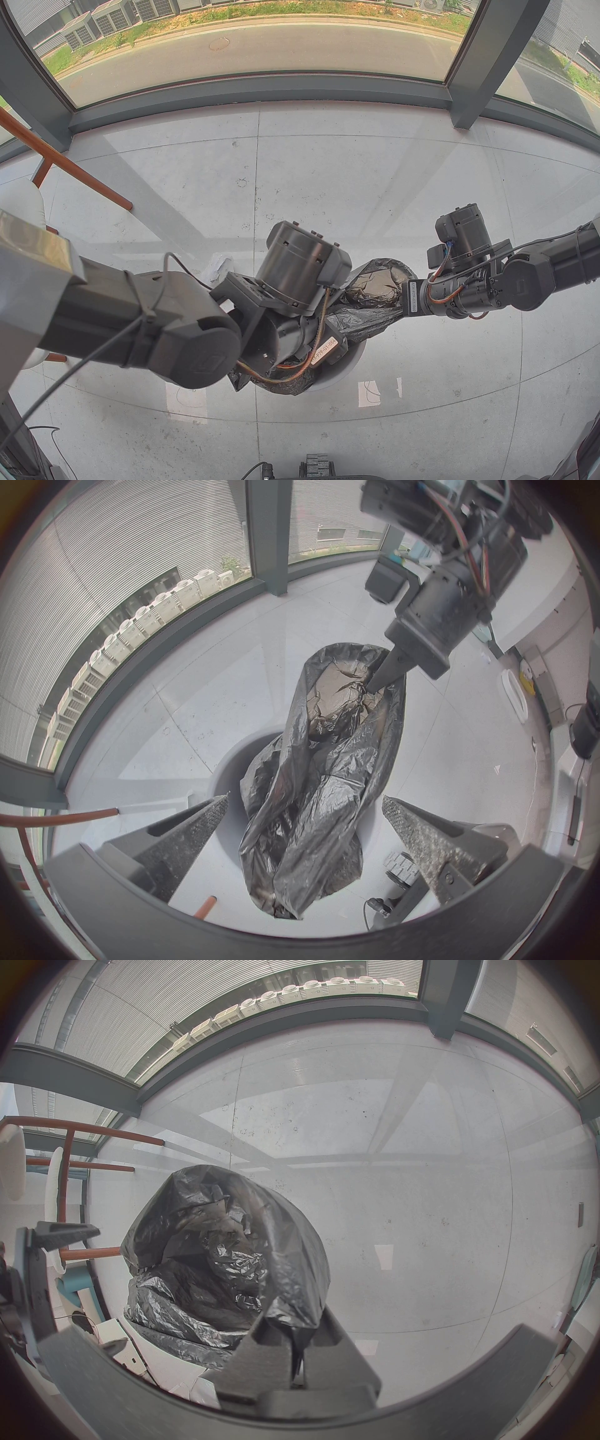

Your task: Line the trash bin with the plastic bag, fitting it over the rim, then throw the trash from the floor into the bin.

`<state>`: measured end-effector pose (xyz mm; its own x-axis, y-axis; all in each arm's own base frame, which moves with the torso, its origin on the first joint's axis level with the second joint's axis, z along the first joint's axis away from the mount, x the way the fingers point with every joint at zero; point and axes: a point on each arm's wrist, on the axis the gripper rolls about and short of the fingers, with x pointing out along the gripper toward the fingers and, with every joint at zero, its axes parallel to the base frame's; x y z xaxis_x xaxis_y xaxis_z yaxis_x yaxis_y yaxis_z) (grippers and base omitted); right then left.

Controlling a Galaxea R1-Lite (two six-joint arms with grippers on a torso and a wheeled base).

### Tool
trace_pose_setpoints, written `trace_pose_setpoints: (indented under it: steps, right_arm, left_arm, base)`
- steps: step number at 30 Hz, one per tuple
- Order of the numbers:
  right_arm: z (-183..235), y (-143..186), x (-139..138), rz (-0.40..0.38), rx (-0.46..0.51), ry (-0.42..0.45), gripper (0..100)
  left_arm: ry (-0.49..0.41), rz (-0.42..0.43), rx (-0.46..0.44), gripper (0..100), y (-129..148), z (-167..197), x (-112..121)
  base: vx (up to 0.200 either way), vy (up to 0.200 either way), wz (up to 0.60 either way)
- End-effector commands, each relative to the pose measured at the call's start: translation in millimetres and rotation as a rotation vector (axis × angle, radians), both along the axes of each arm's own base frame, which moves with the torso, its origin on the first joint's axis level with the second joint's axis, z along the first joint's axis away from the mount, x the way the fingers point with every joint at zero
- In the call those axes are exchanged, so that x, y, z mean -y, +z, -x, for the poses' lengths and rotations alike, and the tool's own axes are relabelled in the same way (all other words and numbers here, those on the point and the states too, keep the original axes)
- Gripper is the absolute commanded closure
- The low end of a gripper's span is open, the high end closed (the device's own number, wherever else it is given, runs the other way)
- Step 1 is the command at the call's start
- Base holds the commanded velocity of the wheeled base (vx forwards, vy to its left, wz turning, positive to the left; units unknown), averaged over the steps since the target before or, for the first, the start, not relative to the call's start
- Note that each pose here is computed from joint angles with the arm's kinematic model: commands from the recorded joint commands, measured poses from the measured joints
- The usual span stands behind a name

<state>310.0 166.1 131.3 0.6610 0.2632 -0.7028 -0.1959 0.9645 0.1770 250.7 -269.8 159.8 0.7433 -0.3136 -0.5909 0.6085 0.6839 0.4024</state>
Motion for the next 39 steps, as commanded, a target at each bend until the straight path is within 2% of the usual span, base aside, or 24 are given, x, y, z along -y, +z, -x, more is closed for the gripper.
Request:
trace_pose_setpoints:
  steps: [1,6,14,21,27,34,39]
  right_arm:
    - [4.1,-5.4,1.7,-0.011,0.026,0.003,100]
    - [8.3,-9.8,0.9,0.003,0.031,0.028,100]
    - [8.1,-4.4,-0.5,-0.010,0.047,0.035,100]
    - [8.1,-3.4,0.2,-0.023,0.043,0.049,100]
    - [6.9,-3.8,1.9,-0.023,0.043,0.043,100]
    - [5.5,-3.6,1.1,-0.032,0.054,0.042,100]
    - [3.0,-3.0,-0.3,-0.051,0.090,0.042,100]
  left_arm:
    - [0.017,0.063,0.008,0,29.1,12.5,-12.7]
    - [0.049,0.071,-0.003,0,28.5,1.4,-22.4]
    - [0.091,0.078,-0.016,0,6.8,-31.5,-26.7]
    - [0.145,0.047,-0.058,0,-11.9,-48.0,-37.5]
    - [0.147,0.034,-0.094,0,-18.5,-50.2,-43.9]
    - [0.184,0.011,-0.137,0,-37.1,-69.0,-59.8]
    - [0.186,0.007,-0.152,0,-48.4,-78.1,-57.0]
  base:
    - [0.000,0.000,0.00]
    - [0.000,0.000,0.00]
    - [0.000,0.000,0.00]
    - [0.000,0.000,0.00]
    - [0.000,0.000,0.00]
    - [0.000,0.000,0.00]
    - [0.000,0.000,0.00]
